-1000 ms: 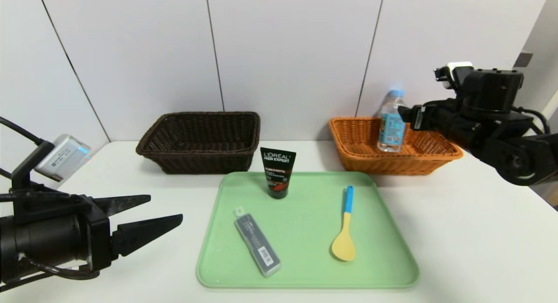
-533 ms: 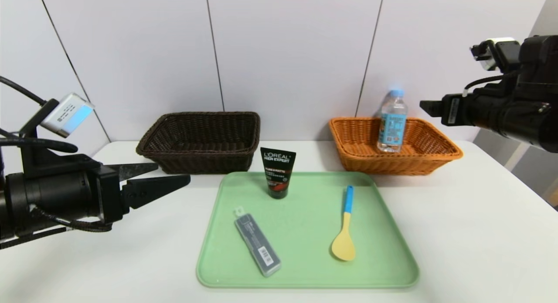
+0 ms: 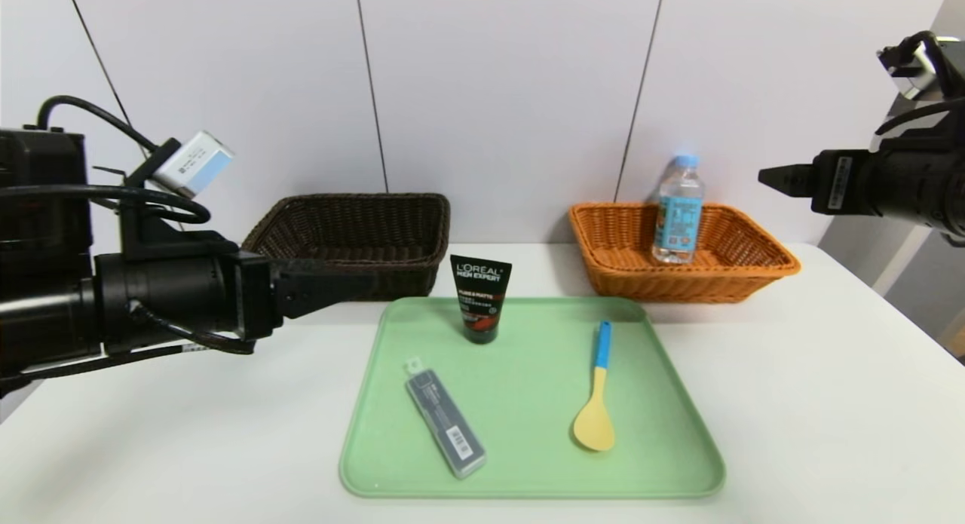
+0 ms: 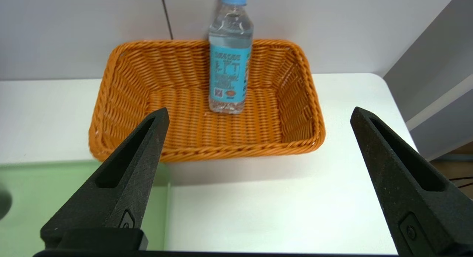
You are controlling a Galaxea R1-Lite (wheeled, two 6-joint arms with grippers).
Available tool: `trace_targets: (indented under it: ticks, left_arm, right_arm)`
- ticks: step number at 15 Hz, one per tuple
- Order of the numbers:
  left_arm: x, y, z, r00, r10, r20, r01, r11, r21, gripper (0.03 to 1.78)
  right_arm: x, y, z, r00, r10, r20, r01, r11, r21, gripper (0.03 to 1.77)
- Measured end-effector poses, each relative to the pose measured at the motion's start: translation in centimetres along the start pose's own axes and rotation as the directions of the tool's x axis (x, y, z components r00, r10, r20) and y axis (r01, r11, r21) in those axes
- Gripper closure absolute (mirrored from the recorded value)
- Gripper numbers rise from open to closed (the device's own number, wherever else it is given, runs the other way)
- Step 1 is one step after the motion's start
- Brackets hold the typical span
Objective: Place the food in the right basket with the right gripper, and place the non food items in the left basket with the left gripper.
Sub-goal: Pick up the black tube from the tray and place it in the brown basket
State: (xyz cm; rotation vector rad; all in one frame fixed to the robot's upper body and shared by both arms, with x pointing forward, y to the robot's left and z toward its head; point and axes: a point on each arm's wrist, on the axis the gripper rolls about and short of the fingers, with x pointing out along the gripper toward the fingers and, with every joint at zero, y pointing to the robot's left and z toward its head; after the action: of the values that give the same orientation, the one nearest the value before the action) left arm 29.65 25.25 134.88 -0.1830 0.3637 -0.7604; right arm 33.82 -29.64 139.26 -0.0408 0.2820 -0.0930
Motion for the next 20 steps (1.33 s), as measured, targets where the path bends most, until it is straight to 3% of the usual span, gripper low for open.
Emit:
trace_targets:
  ticks: [5, 10, 14, 16, 20]
  left_arm:
    - [4.7, -1.5, -1.2, 0.988, -0.114, -0.101, 0.124, 0.988, 0.096, 0.12]
    - [9.7, -2.1, -3.6, 0.976, -0.195, -0.095, 0.206, 0.97, 0.131, 0.12]
    - [12.6, -1.3, -6.0, 0.974, -0.225, -0.019, 0.226, 0.962, 0.151, 0.12]
    - [13.7, -0.9, -6.9, 0.98, -0.196, 0.017, 0.191, 0.968, 0.162, 0.12]
    - [14.5, -0.3, -8.1, 0.988, -0.154, -0.004, 0.153, 0.976, 0.152, 0.12]
  right_arm:
    - [-1.9, 0.5, 0.1, 0.999, 0.042, 0.009, -0.042, 0.999, -0.006, 0.11]
    - [-2.2, 0.5, 0.0, 0.999, 0.045, 0.009, -0.045, 0.999, -0.004, 0.11]
    - [-2.1, 0.7, -0.1, 0.999, 0.053, 0.006, -0.053, 0.999, -0.007, 0.11]
    - [-2.3, 1.2, -0.1, 0.997, 0.072, 0.005, -0.072, 0.997, -0.012, 0.11]
    - [-2.8, 2.1, -0.5, 0.993, 0.12, -0.017, -0.12, 0.993, -0.003, 0.11]
